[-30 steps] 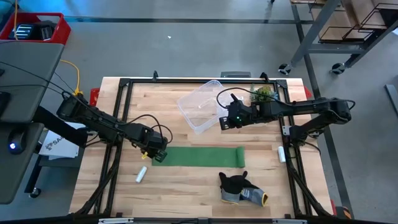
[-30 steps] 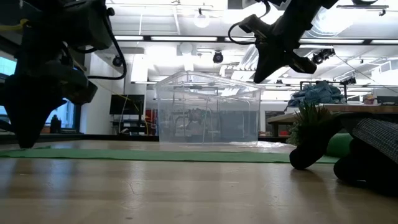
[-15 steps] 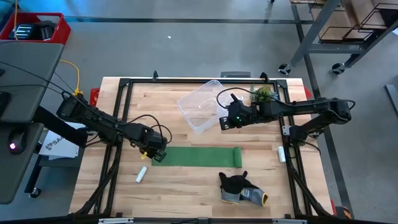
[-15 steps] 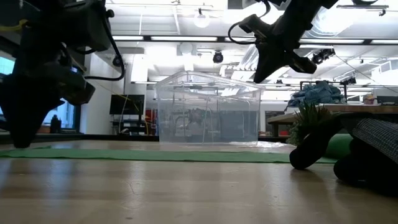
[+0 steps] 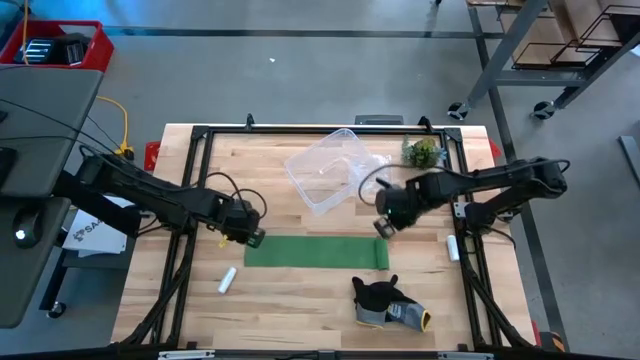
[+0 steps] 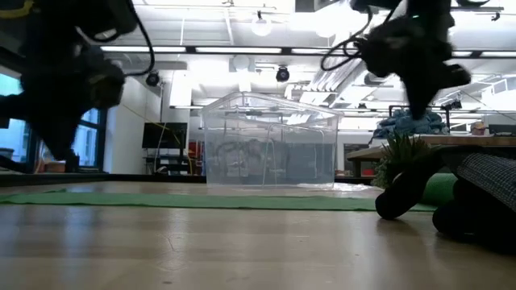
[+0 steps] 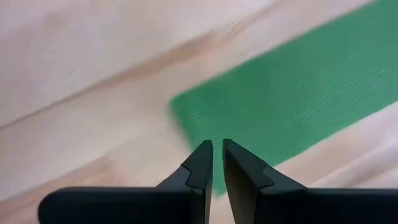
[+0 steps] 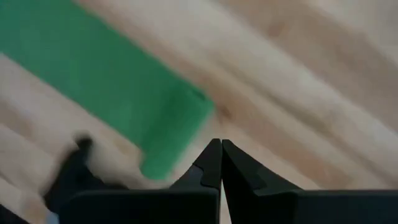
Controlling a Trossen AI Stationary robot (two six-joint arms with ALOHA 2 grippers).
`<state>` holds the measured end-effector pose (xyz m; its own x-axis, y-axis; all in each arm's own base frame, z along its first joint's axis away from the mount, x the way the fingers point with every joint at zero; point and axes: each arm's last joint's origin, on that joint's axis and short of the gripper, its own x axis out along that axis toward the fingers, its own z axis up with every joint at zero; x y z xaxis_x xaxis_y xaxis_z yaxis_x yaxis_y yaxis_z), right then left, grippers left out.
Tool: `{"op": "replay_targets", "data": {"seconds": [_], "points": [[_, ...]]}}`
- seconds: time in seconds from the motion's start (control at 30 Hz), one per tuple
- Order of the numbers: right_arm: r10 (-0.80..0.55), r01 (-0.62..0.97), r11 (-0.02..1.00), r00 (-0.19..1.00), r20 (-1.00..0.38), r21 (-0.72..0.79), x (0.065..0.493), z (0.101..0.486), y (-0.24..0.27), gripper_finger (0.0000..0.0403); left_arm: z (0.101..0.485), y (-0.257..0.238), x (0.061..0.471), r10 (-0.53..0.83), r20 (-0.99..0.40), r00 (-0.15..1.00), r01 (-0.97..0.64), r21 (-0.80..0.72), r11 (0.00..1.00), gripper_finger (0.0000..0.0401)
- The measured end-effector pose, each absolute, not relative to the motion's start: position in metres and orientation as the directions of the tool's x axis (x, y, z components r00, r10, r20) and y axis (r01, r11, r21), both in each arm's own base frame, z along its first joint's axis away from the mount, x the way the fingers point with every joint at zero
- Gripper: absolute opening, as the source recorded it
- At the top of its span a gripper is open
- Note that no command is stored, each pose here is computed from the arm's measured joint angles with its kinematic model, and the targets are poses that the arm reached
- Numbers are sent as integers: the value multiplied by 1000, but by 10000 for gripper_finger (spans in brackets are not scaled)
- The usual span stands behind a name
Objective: Roll bandage
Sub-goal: Roll the green bandage
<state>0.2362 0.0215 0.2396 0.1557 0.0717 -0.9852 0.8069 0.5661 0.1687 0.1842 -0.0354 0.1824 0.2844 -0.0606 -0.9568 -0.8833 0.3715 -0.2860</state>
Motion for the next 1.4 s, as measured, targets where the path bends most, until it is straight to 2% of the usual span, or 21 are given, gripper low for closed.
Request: {"op": "replay_targets", "data": {"seconds": [0.13, 0.2, 0.43, 0.87, 1.0, 1.27, 1.4], "points": [[158, 813, 555, 105, -982, 176, 230, 225, 37, 0, 195, -36, 197, -22, -872, 490, -805, -462, 371, 33], [209, 826, 526, 105, -972, 202, 227, 210, 43, 0, 195, -36, 203, -11, -852, 523, -779, -484, 398, 32], [279, 873, 393, 186, -942, 289, 220, 169, 58, 0, 180, -39, 210, -3, -889, 458, -808, -418, 416, 25], [172, 918, 325, 178, -969, 226, 212, 147, 68, 0, 179, -40, 216, 51, -866, 498, -792, -429, 435, 25], [146, 910, 311, 240, -960, 275, 221, 143, 69, 0, 179, -39, 216, 61, -861, 504, -791, -432, 433, 25], [143, 914, 296, 246, -959, 279, 226, 136, 69, 0, 179, -39, 217, 66, -858, 509, -790, -434, 433, 25], [166, 887, 288, 324, -931, 360, 233, 139, 71, 0, 179, -39, 217, 67, -859, 508, -790, -434, 433, 25]]}}
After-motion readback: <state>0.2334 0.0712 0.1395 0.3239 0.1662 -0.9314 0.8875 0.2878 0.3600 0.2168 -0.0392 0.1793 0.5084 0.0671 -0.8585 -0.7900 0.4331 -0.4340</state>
